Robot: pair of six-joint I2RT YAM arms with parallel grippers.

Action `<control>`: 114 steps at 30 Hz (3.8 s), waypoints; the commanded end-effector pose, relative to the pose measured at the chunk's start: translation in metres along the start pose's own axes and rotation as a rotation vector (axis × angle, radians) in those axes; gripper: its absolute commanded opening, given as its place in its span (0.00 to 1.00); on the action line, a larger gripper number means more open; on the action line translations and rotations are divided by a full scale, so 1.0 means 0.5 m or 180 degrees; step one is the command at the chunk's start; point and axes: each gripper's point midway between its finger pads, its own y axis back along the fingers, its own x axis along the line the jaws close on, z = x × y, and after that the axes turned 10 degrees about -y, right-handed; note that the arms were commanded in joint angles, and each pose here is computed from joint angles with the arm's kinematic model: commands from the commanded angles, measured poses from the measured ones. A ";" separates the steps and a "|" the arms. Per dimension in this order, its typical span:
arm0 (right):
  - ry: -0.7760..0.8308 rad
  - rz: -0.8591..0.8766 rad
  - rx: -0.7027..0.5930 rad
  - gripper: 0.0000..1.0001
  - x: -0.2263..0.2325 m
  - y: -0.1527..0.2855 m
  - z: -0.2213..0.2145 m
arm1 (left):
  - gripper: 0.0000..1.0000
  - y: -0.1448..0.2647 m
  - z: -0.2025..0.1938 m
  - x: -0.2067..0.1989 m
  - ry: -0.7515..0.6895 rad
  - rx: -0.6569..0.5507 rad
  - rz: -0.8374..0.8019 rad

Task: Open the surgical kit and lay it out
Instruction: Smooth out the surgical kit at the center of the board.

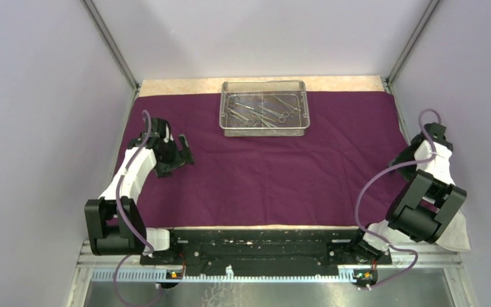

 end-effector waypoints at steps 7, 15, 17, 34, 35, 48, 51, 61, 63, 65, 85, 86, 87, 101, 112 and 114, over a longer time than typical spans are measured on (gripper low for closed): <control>-0.1226 -0.0409 -0.0590 0.70 -0.171 0.042 0.100 | 0.99 0.032 0.011 -0.057 -0.0444 -0.0152 -0.0215; -0.1450 -0.0477 -0.0592 0.74 -0.231 0.030 0.091 | 0.99 0.040 0.001 -0.083 -0.0733 -0.0175 -0.0172; -0.1504 -0.0454 -0.0554 0.73 -0.237 0.024 0.079 | 0.99 0.040 0.000 -0.087 -0.0756 -0.0184 -0.0191; -0.1412 -0.0676 -0.0758 0.60 -0.280 -0.002 0.091 | 0.99 0.034 0.004 -0.090 -0.0830 -0.0159 -0.0141; -0.1413 -0.0692 -0.0760 0.60 -0.282 -0.003 0.092 | 0.99 0.033 0.005 -0.089 -0.0830 -0.0158 -0.0129; -0.1415 -0.0819 -0.0761 0.57 -0.294 -0.024 0.099 | 0.99 0.030 0.009 -0.084 -0.0843 -0.0150 -0.0073; -0.1425 -0.0815 -0.0751 0.57 -0.293 -0.034 0.096 | 0.99 0.030 0.007 -0.083 -0.0843 -0.0142 -0.0069; -0.1437 -0.0757 -0.0710 0.47 -0.286 -0.059 0.088 | 0.99 0.027 0.009 -0.083 -0.0845 -0.0118 -0.0058; -0.1432 -0.0751 -0.0693 0.43 -0.285 -0.065 0.084 | 0.99 0.028 0.011 -0.084 -0.0843 -0.0123 -0.0055; -0.1423 -0.0747 -0.0688 0.40 -0.285 -0.070 0.079 | 0.99 0.028 0.012 -0.083 -0.0843 -0.0120 -0.0044; -0.1607 -0.0531 -0.0577 0.00 -0.253 -0.028 0.046 | 0.99 0.023 0.009 -0.084 -0.0833 -0.0102 -0.0064; -0.1627 -0.0512 -0.0529 0.00 -0.247 -0.026 0.041 | 0.99 0.023 0.009 -0.086 -0.0833 -0.0100 -0.0073; -0.1656 -0.0464 -0.0444 0.00 -0.239 -0.028 0.034 | 0.99 0.022 0.008 -0.087 -0.0833 -0.0095 -0.0083; -0.2337 -0.0407 -0.0070 0.00 -0.190 -0.065 -0.058 | 0.99 0.023 0.011 -0.090 -0.0833 -0.0097 -0.0099; -0.2771 -0.0972 -0.0262 0.00 -0.264 -0.126 -0.062 | 0.99 0.039 0.019 -0.084 -0.0847 -0.0137 -0.0031; -0.2746 -0.1088 -0.0355 0.00 -0.280 -0.122 -0.046 | 0.99 0.039 0.018 -0.083 -0.0852 -0.0133 -0.0030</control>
